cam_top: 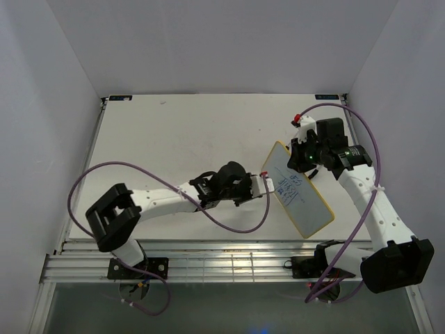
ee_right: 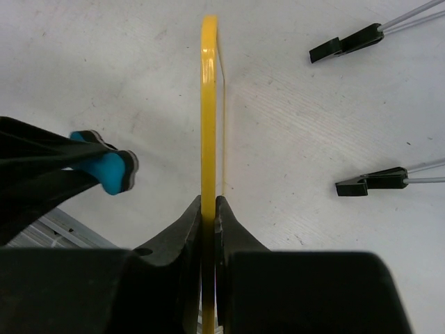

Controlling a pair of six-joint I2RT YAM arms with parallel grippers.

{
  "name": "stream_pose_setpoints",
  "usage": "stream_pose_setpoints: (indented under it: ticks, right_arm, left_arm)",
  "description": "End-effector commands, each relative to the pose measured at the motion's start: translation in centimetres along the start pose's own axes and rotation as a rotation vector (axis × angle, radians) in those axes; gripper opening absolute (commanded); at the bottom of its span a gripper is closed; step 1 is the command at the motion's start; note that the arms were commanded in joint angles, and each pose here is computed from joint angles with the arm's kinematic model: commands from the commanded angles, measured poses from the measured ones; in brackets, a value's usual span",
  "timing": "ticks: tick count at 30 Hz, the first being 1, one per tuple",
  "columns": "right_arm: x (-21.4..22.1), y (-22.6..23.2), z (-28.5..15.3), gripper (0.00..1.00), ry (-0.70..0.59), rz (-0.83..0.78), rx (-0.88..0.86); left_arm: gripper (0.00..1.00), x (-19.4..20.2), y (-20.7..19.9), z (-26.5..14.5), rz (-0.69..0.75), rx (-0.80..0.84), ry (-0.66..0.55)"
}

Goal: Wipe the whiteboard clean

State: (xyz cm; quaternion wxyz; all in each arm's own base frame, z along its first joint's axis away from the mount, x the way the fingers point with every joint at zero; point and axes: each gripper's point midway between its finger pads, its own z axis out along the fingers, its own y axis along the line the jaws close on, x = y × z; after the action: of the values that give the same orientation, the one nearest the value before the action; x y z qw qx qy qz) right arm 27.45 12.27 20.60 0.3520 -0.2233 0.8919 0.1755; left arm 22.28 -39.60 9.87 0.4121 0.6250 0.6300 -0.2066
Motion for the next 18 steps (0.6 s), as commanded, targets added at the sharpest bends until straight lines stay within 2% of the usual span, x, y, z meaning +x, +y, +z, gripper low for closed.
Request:
stream_pose_setpoints:
  ticks: [1, 4, 7, 8, 10, 12, 15, 18]
  right_arm:
    - [-1.9, 0.7, 1.0, 0.08, -0.063, -0.014, -0.052]
    - [-2.3, 1.3, 1.8, 0.08, -0.064, -0.003, -0.091]
    - [-3.7, 2.6, 3.2, 0.08, -0.088, 0.008, -0.147]
    - [-3.9, 2.6, 4.2, 0.08, -0.075, 0.016, -0.148]
    - [-5.1, 3.4, 5.0, 0.08, -0.075, -0.004, -0.133]
    - [-5.7, 4.6, 6.6, 0.08, -0.071, 0.021, -0.137]
    - [-6.5, 5.6, 8.9, 0.08, -0.067, 0.037, -0.103]
    - [-7.0, 7.1, 10.7, 0.08, -0.049, 0.103, -0.076]
  left_arm:
    - [0.0, -5.7, 5.2, -5.7, -0.109, -0.308, -0.194]
    - [0.0, -6.0, 7.2, -8.2, -0.192, -0.448, -0.212]
    - [0.0, -5.8, 10.1, -11.9, -0.416, -0.642, -0.28]
    - [0.0, -5.0, 10.6, -12.5, -0.498, -0.659, -0.301]
    - [0.0, -5.2, 11.1, -14.3, -0.566, -0.672, -0.362]
    - [0.0, -3.7, 11.5, -15.0, -0.666, -0.694, -0.391]
    - [0.0, -2.6, 11.2, -15.9, -0.727, -0.696, -0.439]
    - [0.0, -3.7, 10.6, -17.2, -0.736, -0.67, -0.531]
